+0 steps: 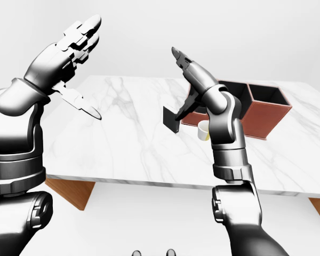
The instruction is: Pick up the book and place it in the caddy.
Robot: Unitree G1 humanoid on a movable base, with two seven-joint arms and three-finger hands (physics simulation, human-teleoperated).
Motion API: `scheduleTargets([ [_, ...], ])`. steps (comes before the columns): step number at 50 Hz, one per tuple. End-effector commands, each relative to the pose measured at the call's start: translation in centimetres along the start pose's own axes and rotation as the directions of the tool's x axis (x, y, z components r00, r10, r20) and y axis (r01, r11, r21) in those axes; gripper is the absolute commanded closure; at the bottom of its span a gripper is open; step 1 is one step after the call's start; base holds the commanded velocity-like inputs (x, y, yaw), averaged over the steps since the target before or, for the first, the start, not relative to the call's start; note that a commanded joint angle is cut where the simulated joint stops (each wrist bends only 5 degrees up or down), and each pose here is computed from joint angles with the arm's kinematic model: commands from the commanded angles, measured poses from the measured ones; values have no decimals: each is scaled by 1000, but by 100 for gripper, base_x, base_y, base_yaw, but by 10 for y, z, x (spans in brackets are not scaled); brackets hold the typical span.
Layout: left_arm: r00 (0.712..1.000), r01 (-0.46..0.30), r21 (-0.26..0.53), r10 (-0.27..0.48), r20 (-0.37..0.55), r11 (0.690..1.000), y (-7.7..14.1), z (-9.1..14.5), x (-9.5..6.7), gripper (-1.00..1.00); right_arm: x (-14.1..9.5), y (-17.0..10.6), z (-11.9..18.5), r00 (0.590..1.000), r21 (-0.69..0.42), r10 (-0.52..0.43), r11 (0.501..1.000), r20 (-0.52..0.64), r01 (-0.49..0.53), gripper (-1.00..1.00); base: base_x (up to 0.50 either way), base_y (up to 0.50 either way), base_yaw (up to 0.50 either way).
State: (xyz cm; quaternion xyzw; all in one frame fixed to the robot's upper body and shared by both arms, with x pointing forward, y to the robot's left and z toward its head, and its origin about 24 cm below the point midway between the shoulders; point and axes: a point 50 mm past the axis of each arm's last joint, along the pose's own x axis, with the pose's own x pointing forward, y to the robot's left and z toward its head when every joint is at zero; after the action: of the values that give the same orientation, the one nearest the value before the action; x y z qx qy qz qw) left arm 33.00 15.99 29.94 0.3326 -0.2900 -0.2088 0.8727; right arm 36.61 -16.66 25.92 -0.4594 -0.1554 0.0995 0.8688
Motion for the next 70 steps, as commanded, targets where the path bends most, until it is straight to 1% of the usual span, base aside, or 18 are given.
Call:
scheduleTargets([
  [1, 1000, 0, -2, 0, -1, 1000, 0, 0, 0, -100, -1, 2, 0, 1000, -8, 1, 1000, 0, -1, -100, 31, 0, 0],
  [7, 1000, 1, 10, -2, 11, 1000, 0, 3, -1, -100, -2, 2, 1, 1000, -13, 2, 1000, 1, -2, -100, 32, 0, 0],
  [22, 1000, 4, 13, -5, 10, 1000, -1, 3, 0, -100, -2, 5, -3, 1000, -6, 5, 1000, -10, -5, -100, 31, 0, 0],
  [41, 1000, 2, 16, -3, 10, 1000, -1, 3, -2, -100, -5, 5, 3, 1000, -30, 10, 1000, 6, -10, -100, 27, 0, 0],
  [50, 999, 13, 40, -14, 34, 999, -4, 10, -4, -100, -5, 5, 1, 1000, -29, 10, 1000, 0, -10, -100, 20, 1, 0],
  [70, 1000, 17, 33, -18, 21, 999, -4, 8, -1, -100, -3, 8, -5, 1000, -18, 17, 1000, -24, -17, -100, 13, 1, 0],
])
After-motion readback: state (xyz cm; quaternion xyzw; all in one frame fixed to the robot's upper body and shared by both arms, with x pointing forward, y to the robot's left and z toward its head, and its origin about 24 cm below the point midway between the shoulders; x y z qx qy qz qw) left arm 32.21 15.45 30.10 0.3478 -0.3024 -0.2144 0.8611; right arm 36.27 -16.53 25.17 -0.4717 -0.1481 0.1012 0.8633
